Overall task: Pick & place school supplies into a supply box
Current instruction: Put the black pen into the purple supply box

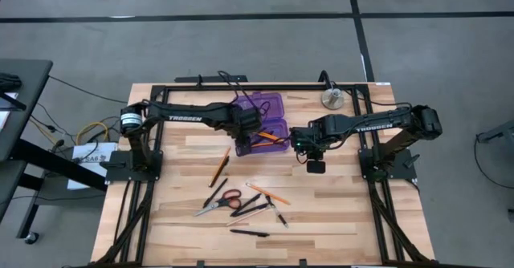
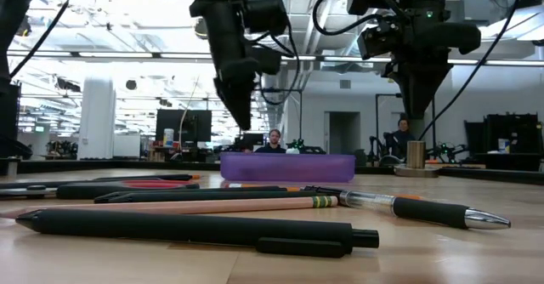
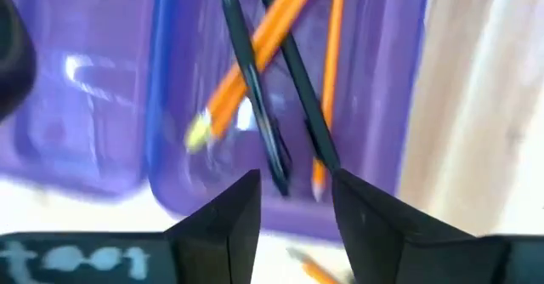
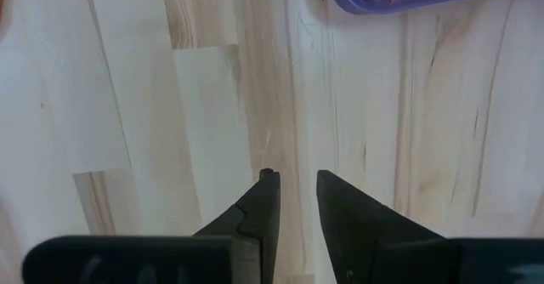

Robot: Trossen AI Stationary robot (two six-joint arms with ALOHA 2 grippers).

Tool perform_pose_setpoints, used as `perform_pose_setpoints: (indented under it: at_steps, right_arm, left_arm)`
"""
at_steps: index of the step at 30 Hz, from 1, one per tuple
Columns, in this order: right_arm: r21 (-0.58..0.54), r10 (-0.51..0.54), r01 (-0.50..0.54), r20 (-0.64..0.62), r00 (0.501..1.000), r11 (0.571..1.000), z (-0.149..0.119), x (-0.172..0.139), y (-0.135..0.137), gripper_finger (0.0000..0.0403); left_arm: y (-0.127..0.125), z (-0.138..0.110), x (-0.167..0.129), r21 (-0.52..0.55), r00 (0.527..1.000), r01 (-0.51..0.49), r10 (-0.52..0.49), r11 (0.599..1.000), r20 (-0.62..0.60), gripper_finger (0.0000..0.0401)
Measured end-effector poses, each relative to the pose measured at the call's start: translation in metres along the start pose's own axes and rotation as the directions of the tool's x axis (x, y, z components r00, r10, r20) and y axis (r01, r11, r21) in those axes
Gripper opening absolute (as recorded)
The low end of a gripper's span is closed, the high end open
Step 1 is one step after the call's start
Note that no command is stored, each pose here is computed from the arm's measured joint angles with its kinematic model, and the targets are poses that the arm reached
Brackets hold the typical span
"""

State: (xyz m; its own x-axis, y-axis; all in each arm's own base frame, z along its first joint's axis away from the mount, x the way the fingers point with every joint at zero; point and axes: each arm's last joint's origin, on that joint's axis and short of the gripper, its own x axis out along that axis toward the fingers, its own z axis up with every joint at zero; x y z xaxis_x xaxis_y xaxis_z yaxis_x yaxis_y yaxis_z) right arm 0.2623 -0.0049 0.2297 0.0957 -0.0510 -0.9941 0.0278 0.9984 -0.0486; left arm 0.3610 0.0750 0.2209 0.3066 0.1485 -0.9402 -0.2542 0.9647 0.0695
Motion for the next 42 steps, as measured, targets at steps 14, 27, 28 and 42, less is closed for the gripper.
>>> perform_pose_setpoints:
  at_steps: [14,27,28,42]
  right_arm:
    - [0.011,0.005,-0.006,0.041,0.999,1.000,-0.025,0.062,0.012,0.0076]
    - [-0.047,0.039,-0.032,0.155,0.987,0.998,-0.020,0.063,0.044,0.0076]
    - [-0.047,0.040,-0.033,0.154,0.987,0.998,-0.020,0.063,0.046,0.0076]
    - [-0.056,0.050,-0.043,0.139,0.989,0.998,-0.025,0.062,0.060,0.0076]
  left_arm:
    - [-0.032,-0.060,-0.073,-0.274,0.999,0.014,-0.003,0.962,0.043,0.0137]
    - [-0.050,-0.098,-0.026,-0.483,0.999,0.015,0.007,0.876,0.044,0.0137]
    - [-0.051,-0.099,-0.024,-0.487,0.999,0.023,0.004,0.873,0.054,0.0137]
    - [-0.067,-0.102,0.007,-0.477,1.000,0.007,-0.005,0.879,0.006,0.0137]
